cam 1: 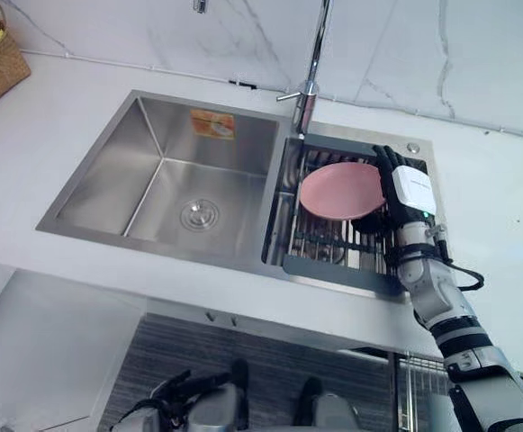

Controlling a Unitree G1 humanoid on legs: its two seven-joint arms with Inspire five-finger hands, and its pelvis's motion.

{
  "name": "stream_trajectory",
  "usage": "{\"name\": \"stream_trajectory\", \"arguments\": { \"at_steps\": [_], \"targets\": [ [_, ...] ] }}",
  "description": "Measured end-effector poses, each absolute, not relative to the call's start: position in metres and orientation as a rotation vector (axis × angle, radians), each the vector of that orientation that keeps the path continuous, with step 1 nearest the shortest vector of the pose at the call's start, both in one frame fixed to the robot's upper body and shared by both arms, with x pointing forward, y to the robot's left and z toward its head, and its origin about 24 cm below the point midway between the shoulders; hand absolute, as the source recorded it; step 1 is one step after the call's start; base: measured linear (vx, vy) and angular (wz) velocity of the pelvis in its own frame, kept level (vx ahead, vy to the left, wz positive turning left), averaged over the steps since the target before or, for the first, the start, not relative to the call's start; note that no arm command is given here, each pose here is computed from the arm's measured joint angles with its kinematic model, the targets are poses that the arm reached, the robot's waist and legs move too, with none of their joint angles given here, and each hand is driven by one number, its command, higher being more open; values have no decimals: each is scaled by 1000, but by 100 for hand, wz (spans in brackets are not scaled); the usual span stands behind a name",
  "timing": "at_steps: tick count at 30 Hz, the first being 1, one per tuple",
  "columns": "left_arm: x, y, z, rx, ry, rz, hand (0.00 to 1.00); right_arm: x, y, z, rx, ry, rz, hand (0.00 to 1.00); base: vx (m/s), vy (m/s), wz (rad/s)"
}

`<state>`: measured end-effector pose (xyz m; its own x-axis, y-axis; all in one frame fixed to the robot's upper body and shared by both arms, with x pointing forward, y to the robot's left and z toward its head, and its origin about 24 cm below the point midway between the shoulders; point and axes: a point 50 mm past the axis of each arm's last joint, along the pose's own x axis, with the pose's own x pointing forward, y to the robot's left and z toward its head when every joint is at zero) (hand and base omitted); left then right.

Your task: Walk over to the sink, pick up the cup, carry it to the dishwasher, place the cup inside the dishwasher, then close the dishwasher door

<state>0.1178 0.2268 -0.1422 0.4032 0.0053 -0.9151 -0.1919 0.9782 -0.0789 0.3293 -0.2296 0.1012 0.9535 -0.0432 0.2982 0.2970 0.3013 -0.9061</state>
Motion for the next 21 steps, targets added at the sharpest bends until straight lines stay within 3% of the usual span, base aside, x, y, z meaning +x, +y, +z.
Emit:
{"name": "stream_trajectory", "arguments": {
  "at_steps": [4,5,11,21],
  "targets": [
    [119,227,-142,-181,1141,123,100,332,-226,108,-1274,-302,-229,100,-8,-54,-2],
    [119,227,-142,-181,1141,123,100,332,-225,109,-1281,-319,-228,0,-4,-39,-2],
    [121,227,-141,-179,1128,118,100,336,-210,125,-1356,-524,-217,0,-2,-50,1],
    [126,227,-140,-170,1114,108,100,333,-200,123,-1445,-618,-114,0,0,-32,-1]
  ]
}}
